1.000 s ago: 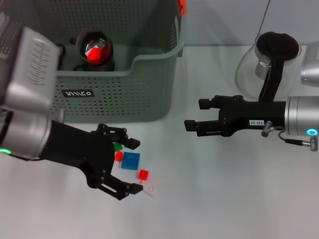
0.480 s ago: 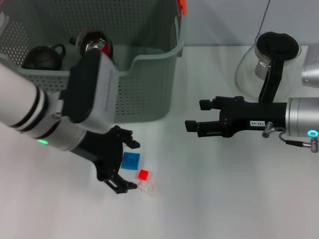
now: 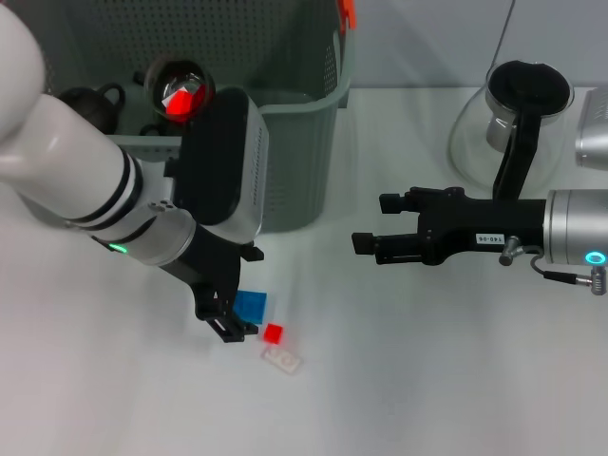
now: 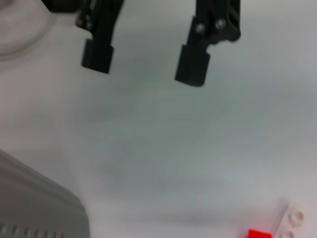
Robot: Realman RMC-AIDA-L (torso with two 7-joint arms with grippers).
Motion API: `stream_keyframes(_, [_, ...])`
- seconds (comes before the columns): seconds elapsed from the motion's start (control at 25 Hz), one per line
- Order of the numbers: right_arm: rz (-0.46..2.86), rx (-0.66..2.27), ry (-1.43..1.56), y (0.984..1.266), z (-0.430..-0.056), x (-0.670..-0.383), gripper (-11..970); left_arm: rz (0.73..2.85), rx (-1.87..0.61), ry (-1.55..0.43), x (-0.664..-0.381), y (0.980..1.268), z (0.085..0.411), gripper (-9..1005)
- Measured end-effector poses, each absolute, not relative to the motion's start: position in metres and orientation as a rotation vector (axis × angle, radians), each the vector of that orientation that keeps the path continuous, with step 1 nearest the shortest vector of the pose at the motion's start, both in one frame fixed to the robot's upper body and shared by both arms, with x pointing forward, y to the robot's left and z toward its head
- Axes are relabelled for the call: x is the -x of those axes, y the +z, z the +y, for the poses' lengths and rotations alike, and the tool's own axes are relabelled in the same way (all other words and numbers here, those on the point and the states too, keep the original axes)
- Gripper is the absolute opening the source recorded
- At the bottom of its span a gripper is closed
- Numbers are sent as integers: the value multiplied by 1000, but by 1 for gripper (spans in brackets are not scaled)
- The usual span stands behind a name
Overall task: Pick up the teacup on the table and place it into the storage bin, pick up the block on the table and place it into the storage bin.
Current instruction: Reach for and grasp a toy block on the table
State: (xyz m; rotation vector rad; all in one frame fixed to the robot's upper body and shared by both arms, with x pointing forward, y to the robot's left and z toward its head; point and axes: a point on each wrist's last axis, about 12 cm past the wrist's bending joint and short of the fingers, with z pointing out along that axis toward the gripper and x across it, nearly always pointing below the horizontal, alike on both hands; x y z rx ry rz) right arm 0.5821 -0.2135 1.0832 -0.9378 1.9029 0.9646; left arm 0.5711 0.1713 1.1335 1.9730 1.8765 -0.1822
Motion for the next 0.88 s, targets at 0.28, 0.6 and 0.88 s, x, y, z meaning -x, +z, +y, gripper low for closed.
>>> stream_keyframes(0.28, [1905,936,967,1082,-213,-582,912,1878,-2056,-96,-570,1128,160,913])
stream_keyframes(0.6, [1908,933,968,1081,-213,-581,912,1885,-2095,-36,-572,1120,152,903])
stream_keyframes(0.88, [1910,935,973,1079,-213,-580,912,1876,-2104,-14,-572,1120,146,894])
